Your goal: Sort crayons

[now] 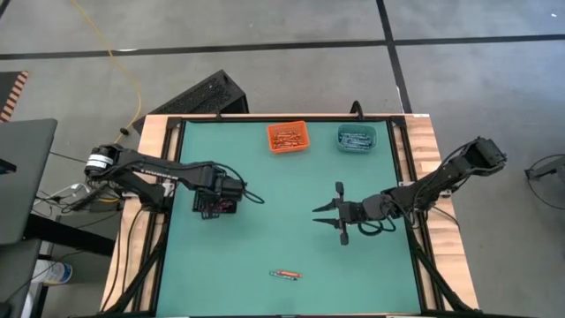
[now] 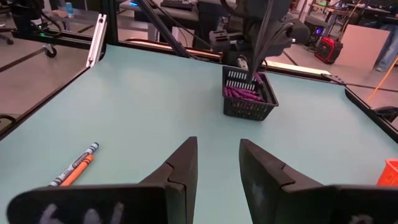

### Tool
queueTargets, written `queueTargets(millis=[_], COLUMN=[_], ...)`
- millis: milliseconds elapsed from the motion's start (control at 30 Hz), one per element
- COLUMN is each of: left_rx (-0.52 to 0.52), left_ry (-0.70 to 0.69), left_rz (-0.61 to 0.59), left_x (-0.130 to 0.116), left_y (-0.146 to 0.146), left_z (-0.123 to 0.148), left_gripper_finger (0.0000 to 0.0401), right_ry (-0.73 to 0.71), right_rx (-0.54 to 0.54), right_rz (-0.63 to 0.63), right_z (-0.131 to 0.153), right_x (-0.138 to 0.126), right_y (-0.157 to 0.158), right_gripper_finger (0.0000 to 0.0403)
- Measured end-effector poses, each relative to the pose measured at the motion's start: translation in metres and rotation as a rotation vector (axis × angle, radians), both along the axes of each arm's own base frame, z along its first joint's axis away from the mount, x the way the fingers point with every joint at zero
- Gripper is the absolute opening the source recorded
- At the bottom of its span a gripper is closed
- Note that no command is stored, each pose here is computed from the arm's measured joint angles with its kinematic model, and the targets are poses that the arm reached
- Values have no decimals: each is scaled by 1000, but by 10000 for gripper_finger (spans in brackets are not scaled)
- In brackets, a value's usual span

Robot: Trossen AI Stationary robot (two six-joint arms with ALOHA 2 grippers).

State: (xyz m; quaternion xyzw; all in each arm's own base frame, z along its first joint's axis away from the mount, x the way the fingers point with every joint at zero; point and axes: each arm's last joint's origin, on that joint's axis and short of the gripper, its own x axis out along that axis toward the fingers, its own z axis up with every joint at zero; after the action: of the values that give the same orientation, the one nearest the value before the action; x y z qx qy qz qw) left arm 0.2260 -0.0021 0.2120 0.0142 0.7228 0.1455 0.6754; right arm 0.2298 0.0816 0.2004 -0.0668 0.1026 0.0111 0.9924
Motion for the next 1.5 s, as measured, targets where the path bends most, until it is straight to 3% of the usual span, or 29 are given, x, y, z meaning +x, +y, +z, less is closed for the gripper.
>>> queueTargets(millis=[400, 533, 700, 800, 967, 1167, 1333, 1500], left_rx=[-31, -114, -255, -344, -428, -473, -526, -501], left_ry=[-59, -149, -356, -556, -908, -1132, -1014, -869], left_rz=[29, 38, 43, -30, -280, -537, -656, -644], left_x=[5, 15, 39, 58, 84, 109, 115, 119], left_y=[-4, -7, -14, -29, -76, -147, -189, -197], left_z=[-2, 6, 28, 43, 59, 40, -7, -39], left_gripper_finger=[84, 90, 91, 91, 91, 91, 91, 91], right_ry=[-2, -2, -2, -2, -1, 0, 0, 0], right_rx=[1, 1, 1, 1, 1, 1, 1, 24], right_rz=[0, 0, 0, 0, 0, -1, 0, -5], right_z=[0, 0, 0, 0, 0, 0, 0, 0], right_x=[0, 0, 0, 0, 0, 0, 0, 0], right_y=[0, 0, 0, 0, 0, 0, 0, 0], right_gripper_finger=[118, 118, 118, 118, 118, 118, 118, 118])
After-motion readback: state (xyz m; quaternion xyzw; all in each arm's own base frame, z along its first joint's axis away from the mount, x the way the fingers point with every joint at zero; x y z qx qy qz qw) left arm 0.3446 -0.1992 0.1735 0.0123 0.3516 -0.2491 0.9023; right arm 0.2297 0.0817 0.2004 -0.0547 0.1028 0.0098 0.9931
